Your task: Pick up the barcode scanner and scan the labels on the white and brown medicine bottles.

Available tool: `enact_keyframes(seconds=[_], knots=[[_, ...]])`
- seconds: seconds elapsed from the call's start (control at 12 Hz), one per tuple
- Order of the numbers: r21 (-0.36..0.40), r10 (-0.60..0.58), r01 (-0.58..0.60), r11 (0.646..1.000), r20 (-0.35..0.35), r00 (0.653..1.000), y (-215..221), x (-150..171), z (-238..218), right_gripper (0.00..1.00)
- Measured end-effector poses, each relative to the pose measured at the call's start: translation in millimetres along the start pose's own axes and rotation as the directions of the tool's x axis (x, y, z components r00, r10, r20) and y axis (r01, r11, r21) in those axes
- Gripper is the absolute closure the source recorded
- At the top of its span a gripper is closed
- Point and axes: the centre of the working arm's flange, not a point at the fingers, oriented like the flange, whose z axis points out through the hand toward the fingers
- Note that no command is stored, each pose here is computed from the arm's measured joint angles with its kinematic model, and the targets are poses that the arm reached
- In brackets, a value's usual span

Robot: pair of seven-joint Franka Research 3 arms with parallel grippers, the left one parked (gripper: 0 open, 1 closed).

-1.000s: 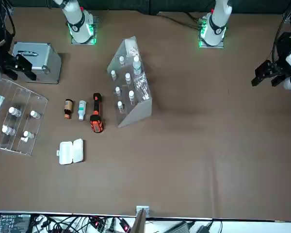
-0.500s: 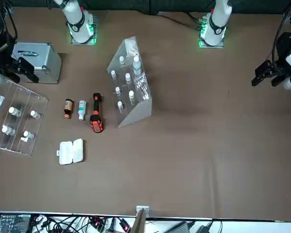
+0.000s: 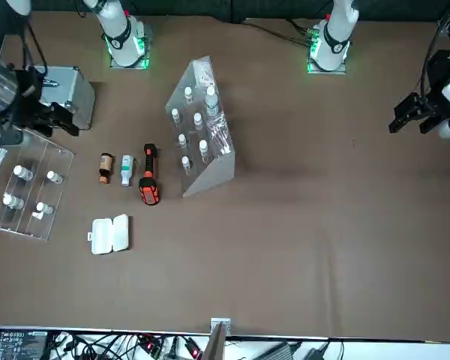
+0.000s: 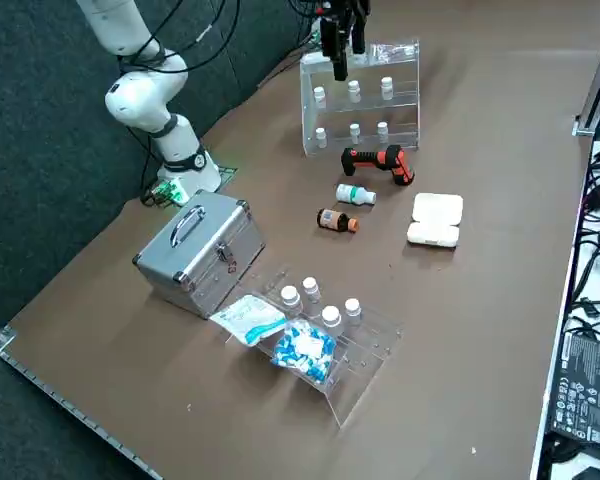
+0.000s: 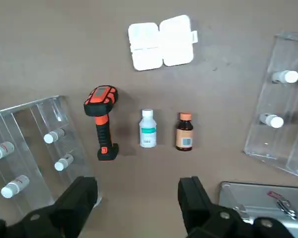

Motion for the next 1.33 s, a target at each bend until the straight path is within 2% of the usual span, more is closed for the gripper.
enact_keyframes(seconds=[0.67,0.92,1.33], knots=[[-0.013,-0.133,0.134,0.991,0.054,0.99,-85.9,-18.7,115.7,0.0],[-0.021,-0.116,0.116,0.993,0.025,0.993,-115.4,-27.6,155.1,0.0],[-0.032,-0.131,0.131,0.991,-0.005,0.991,-133.5,-33.6,226.2,0.0]])
